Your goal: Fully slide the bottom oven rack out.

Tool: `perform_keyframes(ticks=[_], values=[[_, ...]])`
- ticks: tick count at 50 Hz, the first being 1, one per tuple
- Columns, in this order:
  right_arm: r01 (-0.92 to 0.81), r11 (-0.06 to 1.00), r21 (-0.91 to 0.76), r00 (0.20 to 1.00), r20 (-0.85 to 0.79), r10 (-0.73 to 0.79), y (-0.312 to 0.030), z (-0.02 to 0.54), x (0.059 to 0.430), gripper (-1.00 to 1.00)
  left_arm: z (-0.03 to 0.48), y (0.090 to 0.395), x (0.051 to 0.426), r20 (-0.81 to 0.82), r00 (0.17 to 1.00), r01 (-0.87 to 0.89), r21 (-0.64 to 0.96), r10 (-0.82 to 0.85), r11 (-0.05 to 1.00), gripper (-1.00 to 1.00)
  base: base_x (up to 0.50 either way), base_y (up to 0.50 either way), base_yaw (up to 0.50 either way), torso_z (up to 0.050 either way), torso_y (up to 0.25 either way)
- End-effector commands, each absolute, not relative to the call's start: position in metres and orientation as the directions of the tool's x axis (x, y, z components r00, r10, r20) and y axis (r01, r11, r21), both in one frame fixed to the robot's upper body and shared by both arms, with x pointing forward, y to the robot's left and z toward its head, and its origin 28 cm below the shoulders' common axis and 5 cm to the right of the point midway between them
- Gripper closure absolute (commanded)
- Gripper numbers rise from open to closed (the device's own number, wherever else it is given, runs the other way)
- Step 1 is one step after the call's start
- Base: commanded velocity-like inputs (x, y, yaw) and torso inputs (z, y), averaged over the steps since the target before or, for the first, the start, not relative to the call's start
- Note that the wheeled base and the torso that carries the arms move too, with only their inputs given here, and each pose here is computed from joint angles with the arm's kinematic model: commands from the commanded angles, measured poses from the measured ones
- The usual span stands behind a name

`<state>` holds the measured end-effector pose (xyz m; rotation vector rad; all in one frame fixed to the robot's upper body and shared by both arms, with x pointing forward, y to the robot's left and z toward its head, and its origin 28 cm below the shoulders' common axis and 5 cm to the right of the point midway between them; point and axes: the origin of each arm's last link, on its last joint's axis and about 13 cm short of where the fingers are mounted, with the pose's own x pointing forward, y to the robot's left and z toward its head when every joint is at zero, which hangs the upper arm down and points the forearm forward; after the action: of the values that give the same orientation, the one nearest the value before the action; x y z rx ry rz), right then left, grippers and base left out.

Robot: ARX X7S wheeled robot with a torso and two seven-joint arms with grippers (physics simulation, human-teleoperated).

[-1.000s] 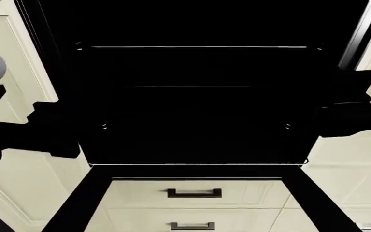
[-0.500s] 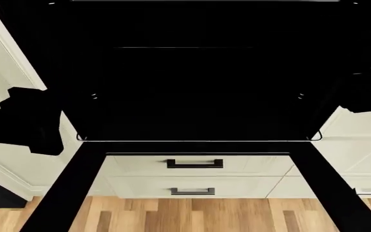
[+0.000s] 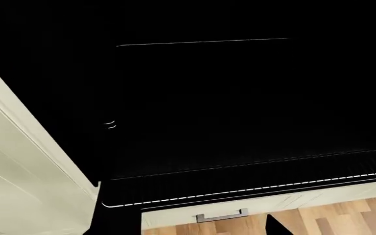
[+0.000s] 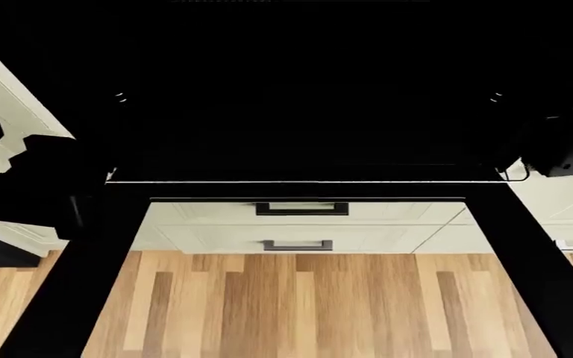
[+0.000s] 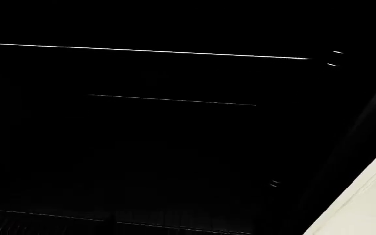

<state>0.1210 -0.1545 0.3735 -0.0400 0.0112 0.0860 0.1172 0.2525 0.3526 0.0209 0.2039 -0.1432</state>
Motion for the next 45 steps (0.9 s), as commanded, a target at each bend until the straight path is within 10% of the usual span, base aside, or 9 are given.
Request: perform_keyframes(ticks=[1,45], values=[[-0.092,0.995,-0.023,0.995,-0.035,0.091,-0.154,0.368,0.124,-1.00,0.353,0.249,0.121,-0.202,0.967,0.157,-0.008,-0.155,0.988,-1.00,0.00,0.00,0.00,0.000,0.000],[-0.078,0.996,0.044,0.947,-0.310,0.087,-0.139,0.339,0.208,-1.00,0.337,0.223,0.230,-0.377,0.912,0.153,-0.058,-0.164,0.986,-1.00,0.00,0.00,0.00,0.000,0.000]])
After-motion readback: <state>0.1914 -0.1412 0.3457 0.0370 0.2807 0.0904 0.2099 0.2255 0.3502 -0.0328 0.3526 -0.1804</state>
